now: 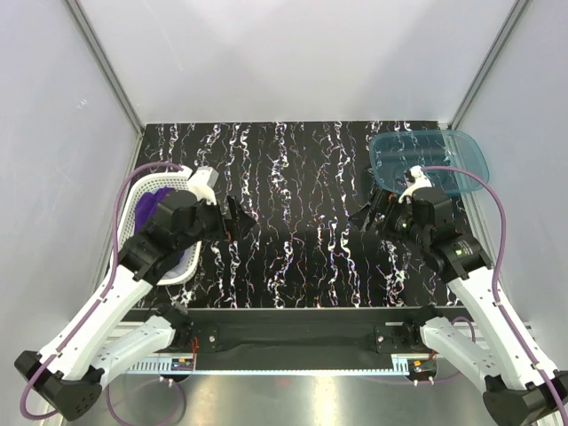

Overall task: Fold and stack the towels
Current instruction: Grab crumpled towel

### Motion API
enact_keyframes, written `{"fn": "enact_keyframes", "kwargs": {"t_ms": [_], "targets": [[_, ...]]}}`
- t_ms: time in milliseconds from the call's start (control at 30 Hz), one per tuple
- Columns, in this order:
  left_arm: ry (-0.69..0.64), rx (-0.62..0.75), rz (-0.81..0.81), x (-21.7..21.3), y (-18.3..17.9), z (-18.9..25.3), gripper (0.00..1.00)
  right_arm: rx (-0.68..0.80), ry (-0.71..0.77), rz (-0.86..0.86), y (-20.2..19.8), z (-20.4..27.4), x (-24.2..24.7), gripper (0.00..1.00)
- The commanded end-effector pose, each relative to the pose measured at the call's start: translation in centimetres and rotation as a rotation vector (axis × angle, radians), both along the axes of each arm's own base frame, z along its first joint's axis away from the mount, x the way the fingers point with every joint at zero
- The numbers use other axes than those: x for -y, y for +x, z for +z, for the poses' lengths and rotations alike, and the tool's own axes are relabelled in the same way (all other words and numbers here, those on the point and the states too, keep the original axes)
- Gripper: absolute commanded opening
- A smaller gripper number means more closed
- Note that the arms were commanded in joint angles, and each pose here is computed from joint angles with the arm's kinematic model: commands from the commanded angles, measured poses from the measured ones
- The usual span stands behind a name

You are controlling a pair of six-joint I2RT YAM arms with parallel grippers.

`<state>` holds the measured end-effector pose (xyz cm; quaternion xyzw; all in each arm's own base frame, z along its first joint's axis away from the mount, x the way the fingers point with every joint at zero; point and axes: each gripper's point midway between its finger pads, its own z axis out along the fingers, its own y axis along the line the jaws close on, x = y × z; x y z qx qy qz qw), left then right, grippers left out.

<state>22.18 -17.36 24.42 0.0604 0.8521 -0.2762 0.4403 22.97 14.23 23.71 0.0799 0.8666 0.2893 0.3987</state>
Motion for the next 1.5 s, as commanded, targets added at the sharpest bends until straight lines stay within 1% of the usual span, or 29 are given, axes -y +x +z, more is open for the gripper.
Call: {"fn": "enact_keyframes", "kwargs": {"t_ms": [0,67,133,167,200,233,300,333,400,500,533,567,633,667,733,767,900,933,967,1000,1067,1100,1133,1167,1233,1267,1300,1433,1467], "targets": [[-0.028,0.058,0.127,-1.1,1.7,2.6,0.99,0.078,0.001,-0.011,0.4,2.2,0.3,1.00],[-0.020,0.043,0.213,-2.2,2.4,2.5,0.99,0.081,0.005,-0.011,0.4,2.3,0.3,1.00],[0.030,0.067,0.359,-4.7,3.9,3.5,0.99,0.078,0.011,-0.008,0.3,2.3,0.2,1.00],[0.099,0.061,0.485,-7.2,4.7,3.1,0.99,0.081,0.017,-0.005,0.3,2.4,0.1,1.00],[0.099,0.078,0.559,-8.6,5.2,4.3,0.99,0.078,0.026,-0.005,0.2,2.3,0.0,1.00],[0.080,0.070,0.675,-10.7,5.7,4.6,0.99,0.076,0.033,-0.002,0.1,2.3,0.0,1.00],[0.070,0.045,0.842,-14.0,5.8,4.5,0.91,0.078,0.049,0.008,-0.2,2.4,-0.2,1.00],[0.012,0.025,0.962,-16.2,5.9,4.7,0.89,0.079,0.061,0.023,-0.4,2.5,-0.5,1.00],[-0.009,-0.023,1.080,-18.9,5.6,3.3,0.89,0.093,0.089,0.048,-0.9,3.1,-0.9,1.00],[-0.045,-0.075,1.144,-20.6,6.1,1.2,0.88,0.132,0.131,0.065,-1.4,4.2,-1.2,1.00],[-0.061,-0.128,1.204,-22.3,5.9,-0.7,0.88,0.138,0.141,0.081,-1.6,4.3,-1.5,1.00],[-0.095,-0.188,1.189,-22.0,6.5,-2.2,0.88,0.155,0.153,0.082,-1.8,4.6,-1.4,1.00],[-0.134,-0.280,1.254,-23.3,6.4,-4.8,0.88,0.168,0.162,0.097,-2.0,4.9,-1.6,1.00],[-0.116,-0.366,1.270,-23.2,6.2,-7.4,0.87,0.169,0.164,0.100,-2.1,5.1,-1.6,1.00],[-0.107,-0.442,1.321,-23.6,5.8,-9.7,0.85,0.174,0.156,0.109,-2.2,5.3,-1.6,1.00],[-0.077,-0.499,1.334,-23.6,5.5,-11.6,0.83,0.175,0.151,0.112,-2.3,5.4,-1.6,1.00],[-0.063,-0.545,1.323,-23.4,5.8,-14.7,0.72,0.186,0.131,0.119,-2.5,5.5,-1.4,1.00],[-0.071,-0.532,1.324,-23.5,6.2,-14.9,0.70,0.192,0.130,0.120,-2.5,5.5,-1.3,1.00],[-0.065,-0.530,1.324,-23.6,6.3,-15.1,0.63,0.189,0.127,0.121,-2.6,5.3,-1.3,1.00],[-0.050,-0.529,1.314,-23.6,6.3,-15.3,0.60,0.193,0.126,0.122,-2.6,5.3,-1.3,1.00],[-0.033,-0.525,1.307,-23.9,6.7,-15.4,0.59,0.194,0.124,0.122,-2.8,5.2,-1.2,1.00],[-0.026,-0.515,1.306,-24.0,7.0,-15.0,0.56,0.198,0.122,0.121,-2.8,5.3,-1.1,1.00],[-0.010,-0.520,1.307,-24.2,7.1,-15.1,0.50,0.198,0.118,0.120,-2.9,5.2,-1.0,1.00],[-0.004,-0.519,1.300,-24.2,7.2,-15.0,0.32,0.202,0.117,0.119,-2.8,5.3,-1.0,1.00],[-0.003,-0.511,1.293,-24.3,7.5,-14.7,0.19,0.206,0.112,0.112,-2.7,5.4,-0.9,1.00],[-0.003,-0.503,1.287,-24.3,7.7,-14.5,0.08,0.209,0.110,0.110,-2.6,5.5,-0.9,1.00],[-0.001,-0.497,1.279,-24.3,7.8,-14.2,0.00,0.208,0.108,0.105,-2.5,5.6,-0.9,1.00],[-0.010,-0.436,1.213,-23.9,8.8,-11.4,0.00,0.180,0.120,0.111,-2.2,5.5,-1.3,1.00],[-0.025,-0.396,1.205,-24.0,9.4,-9.6,0.00,0.173,0.121,0.111,-2.2,5.3,-1.3,1.00]]}}
